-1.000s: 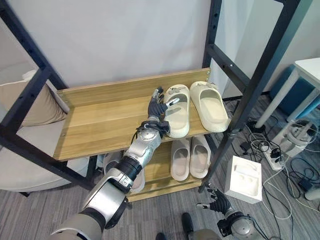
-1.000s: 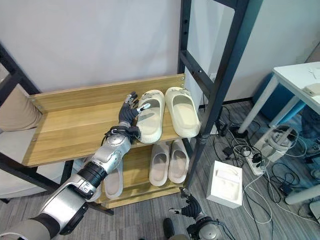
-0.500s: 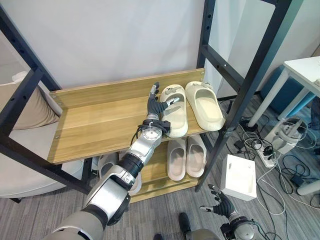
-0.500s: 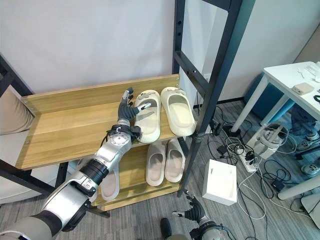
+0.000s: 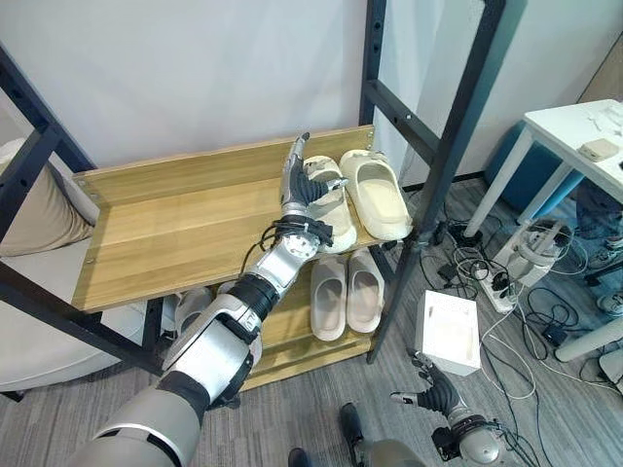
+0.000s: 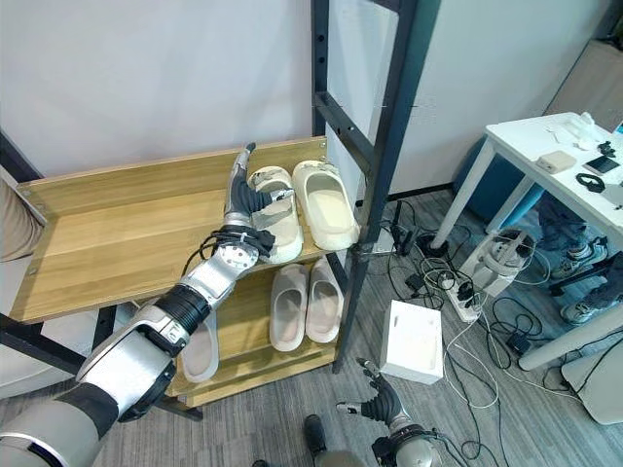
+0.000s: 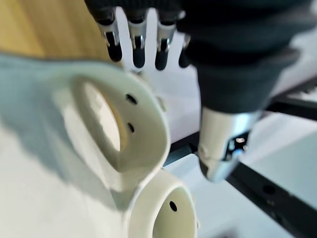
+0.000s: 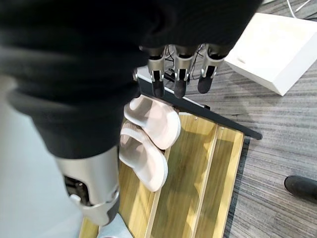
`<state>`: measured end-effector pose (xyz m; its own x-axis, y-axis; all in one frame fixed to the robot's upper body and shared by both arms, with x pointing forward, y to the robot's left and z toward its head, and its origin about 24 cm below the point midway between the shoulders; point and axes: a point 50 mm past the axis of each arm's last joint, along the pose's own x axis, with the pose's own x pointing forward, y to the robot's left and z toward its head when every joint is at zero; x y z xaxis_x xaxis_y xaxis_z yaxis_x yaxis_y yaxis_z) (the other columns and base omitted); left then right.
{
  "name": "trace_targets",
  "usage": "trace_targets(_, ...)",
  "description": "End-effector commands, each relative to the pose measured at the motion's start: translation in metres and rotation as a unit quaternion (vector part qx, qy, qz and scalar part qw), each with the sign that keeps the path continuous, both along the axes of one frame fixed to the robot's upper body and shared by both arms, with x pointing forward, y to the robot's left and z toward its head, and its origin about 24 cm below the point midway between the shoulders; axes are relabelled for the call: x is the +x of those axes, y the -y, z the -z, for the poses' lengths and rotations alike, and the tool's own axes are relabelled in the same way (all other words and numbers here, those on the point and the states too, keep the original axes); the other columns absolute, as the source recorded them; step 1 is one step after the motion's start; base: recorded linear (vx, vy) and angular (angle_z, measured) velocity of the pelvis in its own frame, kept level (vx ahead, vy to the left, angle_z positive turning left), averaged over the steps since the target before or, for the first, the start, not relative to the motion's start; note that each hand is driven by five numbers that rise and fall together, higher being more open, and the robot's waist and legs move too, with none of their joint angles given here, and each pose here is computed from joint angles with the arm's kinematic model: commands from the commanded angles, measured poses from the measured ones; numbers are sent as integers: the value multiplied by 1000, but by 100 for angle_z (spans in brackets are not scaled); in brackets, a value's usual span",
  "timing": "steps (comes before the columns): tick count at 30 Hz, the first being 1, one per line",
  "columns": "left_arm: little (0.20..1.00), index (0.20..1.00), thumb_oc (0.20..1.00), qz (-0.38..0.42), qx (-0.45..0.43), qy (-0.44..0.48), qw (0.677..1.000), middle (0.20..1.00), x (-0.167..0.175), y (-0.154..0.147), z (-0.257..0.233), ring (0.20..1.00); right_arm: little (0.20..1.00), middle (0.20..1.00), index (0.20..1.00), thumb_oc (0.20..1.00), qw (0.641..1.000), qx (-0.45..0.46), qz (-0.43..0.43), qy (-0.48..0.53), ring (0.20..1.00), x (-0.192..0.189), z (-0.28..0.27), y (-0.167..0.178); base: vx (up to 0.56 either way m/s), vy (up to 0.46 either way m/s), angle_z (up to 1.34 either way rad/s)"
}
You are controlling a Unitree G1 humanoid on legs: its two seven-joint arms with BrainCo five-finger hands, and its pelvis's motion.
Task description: Arrange the slippers neatly on the shoe rack.
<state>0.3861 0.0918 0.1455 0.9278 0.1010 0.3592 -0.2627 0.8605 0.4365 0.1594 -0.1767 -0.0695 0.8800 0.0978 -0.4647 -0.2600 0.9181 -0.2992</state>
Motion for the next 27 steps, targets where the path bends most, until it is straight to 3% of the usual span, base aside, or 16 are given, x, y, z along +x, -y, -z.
trace_targets(1, 1000, 1000, 1000, -58, 77, 49, 994, 1000, 16, -26, -35, 1000, 1000, 1000, 1000, 1000, 998, 24, -5, 54, 1000, 10, -18, 3, -28, -5, -14)
trace_targets(10, 1000, 1000, 1000, -53, 144, 137, 979, 1000, 6, -35, -64, 1000, 1000, 1000, 1000, 1000, 998, 41, -11, 51, 1000, 12, -15, -6, -23, 3, 4)
trace_targets(19, 1000, 1000, 1000, -57, 223, 269, 935, 1000, -25, -46, -101, 1000, 1000, 1000, 1000, 1000, 997, 51, -14, 55, 1000, 16, -15, -14, -19, 9, 7)
trace_targets(27, 1000, 1000, 1000, -7, 145, 284, 948, 1000, -56, -53, -87, 1000, 1000, 1000, 1000, 1000, 997, 54, 4, 48, 1000, 19, -12, -17, -12, 4, 8)
